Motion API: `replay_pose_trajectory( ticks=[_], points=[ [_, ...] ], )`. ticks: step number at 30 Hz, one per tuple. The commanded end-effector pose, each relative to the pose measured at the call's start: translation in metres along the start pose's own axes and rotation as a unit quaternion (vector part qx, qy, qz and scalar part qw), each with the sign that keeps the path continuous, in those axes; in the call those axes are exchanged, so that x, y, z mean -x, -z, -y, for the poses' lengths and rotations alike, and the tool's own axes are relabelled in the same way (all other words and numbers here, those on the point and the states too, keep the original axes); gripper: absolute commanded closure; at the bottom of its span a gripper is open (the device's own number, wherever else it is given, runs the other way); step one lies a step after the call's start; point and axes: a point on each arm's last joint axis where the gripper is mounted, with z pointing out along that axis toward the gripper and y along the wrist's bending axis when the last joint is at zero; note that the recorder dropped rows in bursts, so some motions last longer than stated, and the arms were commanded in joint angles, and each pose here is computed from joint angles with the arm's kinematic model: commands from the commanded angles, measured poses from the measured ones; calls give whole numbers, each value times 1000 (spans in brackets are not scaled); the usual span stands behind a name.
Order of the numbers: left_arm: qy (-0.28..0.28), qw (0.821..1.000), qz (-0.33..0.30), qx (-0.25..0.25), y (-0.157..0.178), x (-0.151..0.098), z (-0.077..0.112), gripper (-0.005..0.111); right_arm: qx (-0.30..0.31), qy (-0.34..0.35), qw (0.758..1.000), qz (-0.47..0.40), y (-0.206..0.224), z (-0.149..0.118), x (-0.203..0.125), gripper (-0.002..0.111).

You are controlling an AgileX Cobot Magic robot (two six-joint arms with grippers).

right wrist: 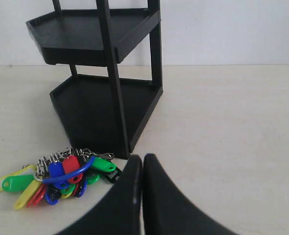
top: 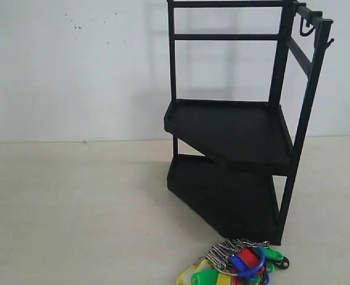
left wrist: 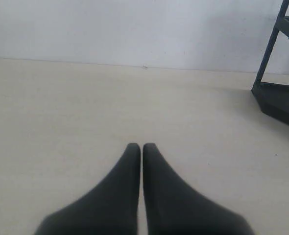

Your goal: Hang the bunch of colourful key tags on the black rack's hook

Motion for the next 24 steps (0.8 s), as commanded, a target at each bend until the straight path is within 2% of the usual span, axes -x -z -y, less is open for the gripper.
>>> replay_pose_trajectory(
  ticks=[1, 13, 18, 20, 22, 24],
  points=[
    [-4, 1000, 6, 1, 0, 1, 0, 102, -2, 3, 1000, 9, 0, 0, 2, 108],
    [-4, 1000, 6, 1, 0, 1, 0, 102, -2, 3, 1000, 9, 0, 0, 2, 108],
    [-4, 1000, 6, 1, 0, 1, 0, 102, -6, 85, 996, 6, 0, 1, 1, 108],
    [-4, 1000, 6, 1, 0, 1, 0, 102, -6, 84, 996, 7, 0, 1, 1, 108],
    [-4, 1000, 6, 1, 0, 1, 0, 102, -13, 112, 993, 35, 1, 2, 6, 108],
    [-4, 1000, 6, 1, 0, 1, 0, 102, -30, 128, 986, 107, 3, 3, 20, 108]
  ],
)
